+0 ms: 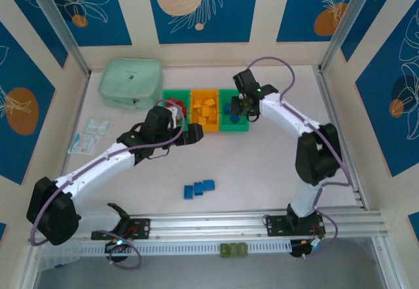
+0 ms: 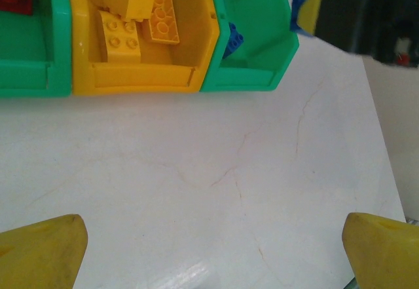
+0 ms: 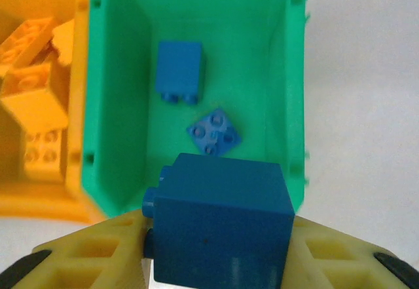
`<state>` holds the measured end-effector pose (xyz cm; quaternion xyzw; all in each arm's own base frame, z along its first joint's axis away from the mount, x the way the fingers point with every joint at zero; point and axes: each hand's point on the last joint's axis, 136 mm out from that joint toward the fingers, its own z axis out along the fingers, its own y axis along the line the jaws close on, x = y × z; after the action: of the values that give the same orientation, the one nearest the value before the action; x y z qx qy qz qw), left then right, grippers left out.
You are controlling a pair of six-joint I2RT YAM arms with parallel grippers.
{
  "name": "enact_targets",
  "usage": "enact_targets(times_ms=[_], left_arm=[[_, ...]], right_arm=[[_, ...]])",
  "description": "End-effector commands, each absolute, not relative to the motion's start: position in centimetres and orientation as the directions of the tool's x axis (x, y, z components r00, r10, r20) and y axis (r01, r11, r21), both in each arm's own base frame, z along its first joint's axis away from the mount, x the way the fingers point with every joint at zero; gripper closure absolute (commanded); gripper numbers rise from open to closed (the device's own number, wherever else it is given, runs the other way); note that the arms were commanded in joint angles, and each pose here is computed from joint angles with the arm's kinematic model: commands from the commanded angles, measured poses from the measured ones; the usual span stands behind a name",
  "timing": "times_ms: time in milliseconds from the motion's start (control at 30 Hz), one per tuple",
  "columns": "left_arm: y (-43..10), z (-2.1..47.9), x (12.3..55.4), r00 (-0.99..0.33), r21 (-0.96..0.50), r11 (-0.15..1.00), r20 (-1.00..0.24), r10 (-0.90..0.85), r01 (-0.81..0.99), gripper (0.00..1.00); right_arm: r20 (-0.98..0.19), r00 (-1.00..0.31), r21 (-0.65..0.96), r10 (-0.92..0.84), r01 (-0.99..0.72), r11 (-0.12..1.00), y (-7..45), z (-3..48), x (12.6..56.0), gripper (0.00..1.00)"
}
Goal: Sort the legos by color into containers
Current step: Place the lego in the container.
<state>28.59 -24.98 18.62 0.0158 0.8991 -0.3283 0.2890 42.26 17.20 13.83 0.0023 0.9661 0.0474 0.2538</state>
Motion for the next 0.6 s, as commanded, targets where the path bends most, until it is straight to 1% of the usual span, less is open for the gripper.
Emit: enact_targets(times_ms=[0,133,233,400,567], left_arm=[[-25.1,19.3,29.7,-0.817,-0.566,0.79,-0.556,-0.154,0.236,0.01],[-25.1,18.9,30.2,-0.828,-0.572,0.79,-0.538,-0.158,0.221,0.01],[-24.8,18.8,30.4,-0.829,-0.571,0.793,-0.535,-0.164,0.213,0.01],[-24.8,19.1,30.6,-0.829,-0.586,0.782,-0.532,-0.174,0.212,0.01],[-24.5,19.7,30.5,-0.822,-0.583,0.782,-0.543,-0.174,0.22,0.01]], right_arm=[[-0.502,-0.865,0.037,-0.011,-0.034,0.999,16.6,13.5,44.8,0.56],[-0.484,-0.875,-0.003,-0.021,-0.023,1.0,16.3,12.2,47.3,0.55],[-0.489,-0.872,-0.009,-0.031,-0.03,1.0,16.6,11.9,48.3,0.5],[-0.495,-0.868,-0.022,-0.043,-0.037,0.999,16.9,12.2,48.8,0.42],[-0.512,-0.857,-0.01,-0.062,-0.067,0.998,17.5,13.8,48.0,0.41]])
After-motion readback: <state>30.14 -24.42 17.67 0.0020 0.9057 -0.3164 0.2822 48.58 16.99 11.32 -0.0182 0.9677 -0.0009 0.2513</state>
